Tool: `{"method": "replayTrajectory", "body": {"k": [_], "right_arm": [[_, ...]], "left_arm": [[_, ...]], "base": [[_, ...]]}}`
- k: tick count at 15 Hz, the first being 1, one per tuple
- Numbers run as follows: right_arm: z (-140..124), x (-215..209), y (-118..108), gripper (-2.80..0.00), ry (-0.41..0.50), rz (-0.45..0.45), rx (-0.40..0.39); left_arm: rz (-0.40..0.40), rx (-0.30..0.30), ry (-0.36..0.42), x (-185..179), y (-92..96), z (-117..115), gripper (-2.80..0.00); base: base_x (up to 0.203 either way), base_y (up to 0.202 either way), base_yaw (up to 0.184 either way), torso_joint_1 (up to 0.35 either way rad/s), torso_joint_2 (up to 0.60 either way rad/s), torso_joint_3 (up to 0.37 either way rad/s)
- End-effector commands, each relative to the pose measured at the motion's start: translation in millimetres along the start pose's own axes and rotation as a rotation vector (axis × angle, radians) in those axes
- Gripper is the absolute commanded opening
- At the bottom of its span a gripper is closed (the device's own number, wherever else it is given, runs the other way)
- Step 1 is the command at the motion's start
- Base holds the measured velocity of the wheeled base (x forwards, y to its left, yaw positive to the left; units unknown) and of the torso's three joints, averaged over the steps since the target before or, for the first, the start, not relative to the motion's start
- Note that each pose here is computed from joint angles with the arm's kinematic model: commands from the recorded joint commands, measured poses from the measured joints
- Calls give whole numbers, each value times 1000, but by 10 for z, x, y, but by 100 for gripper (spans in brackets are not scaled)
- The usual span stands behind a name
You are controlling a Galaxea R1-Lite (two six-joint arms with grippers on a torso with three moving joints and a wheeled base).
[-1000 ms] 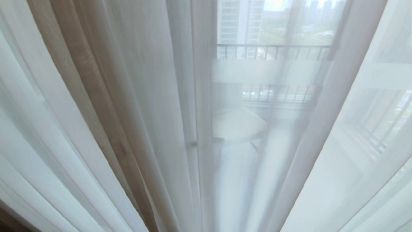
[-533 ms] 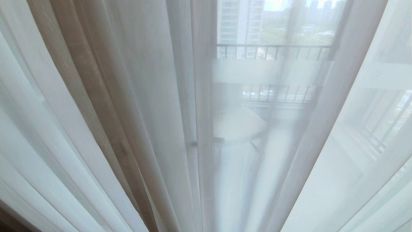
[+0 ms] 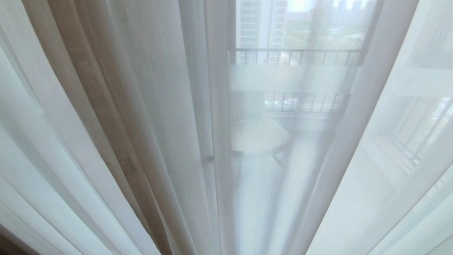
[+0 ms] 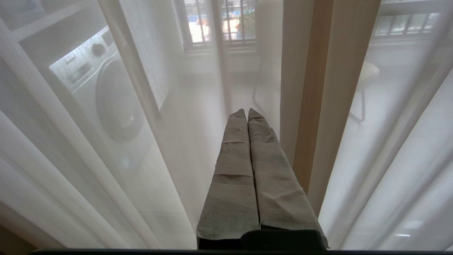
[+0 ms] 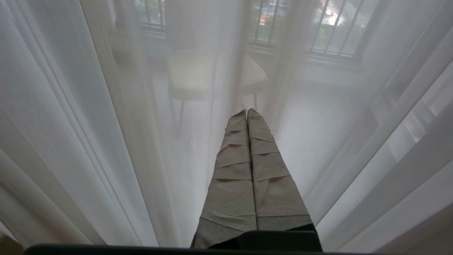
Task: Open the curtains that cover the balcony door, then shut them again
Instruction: Close the outer curtains on both sides
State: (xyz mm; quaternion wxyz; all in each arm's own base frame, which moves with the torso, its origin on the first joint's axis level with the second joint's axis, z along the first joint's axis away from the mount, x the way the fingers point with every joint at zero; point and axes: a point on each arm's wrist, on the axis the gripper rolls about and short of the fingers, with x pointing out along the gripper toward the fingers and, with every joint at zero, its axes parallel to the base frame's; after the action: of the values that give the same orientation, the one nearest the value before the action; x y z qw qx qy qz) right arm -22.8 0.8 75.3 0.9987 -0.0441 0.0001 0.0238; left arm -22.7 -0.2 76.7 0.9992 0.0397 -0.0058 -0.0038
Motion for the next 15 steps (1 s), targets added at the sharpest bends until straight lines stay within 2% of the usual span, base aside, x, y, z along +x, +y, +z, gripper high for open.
{"method": "replayTrajectory", "body": {"k": [1,7,15], "right_arm": [[0,0,0,-280,-1,1,-1],[0,0,0,-280,-1,1,-1],[0,0,0,-280,-1,1,-1]], "left_arm": [[3,-4,-1,-1,1,0,-280],[5,-60,4,-1,0,-5,-280],[5,-71,5,-1,1,-6,-280]], "base": [[-2,73,-2,2,-2,2],[0,183,0,4,1,0],[0,193,-1,2,3,3]]}}
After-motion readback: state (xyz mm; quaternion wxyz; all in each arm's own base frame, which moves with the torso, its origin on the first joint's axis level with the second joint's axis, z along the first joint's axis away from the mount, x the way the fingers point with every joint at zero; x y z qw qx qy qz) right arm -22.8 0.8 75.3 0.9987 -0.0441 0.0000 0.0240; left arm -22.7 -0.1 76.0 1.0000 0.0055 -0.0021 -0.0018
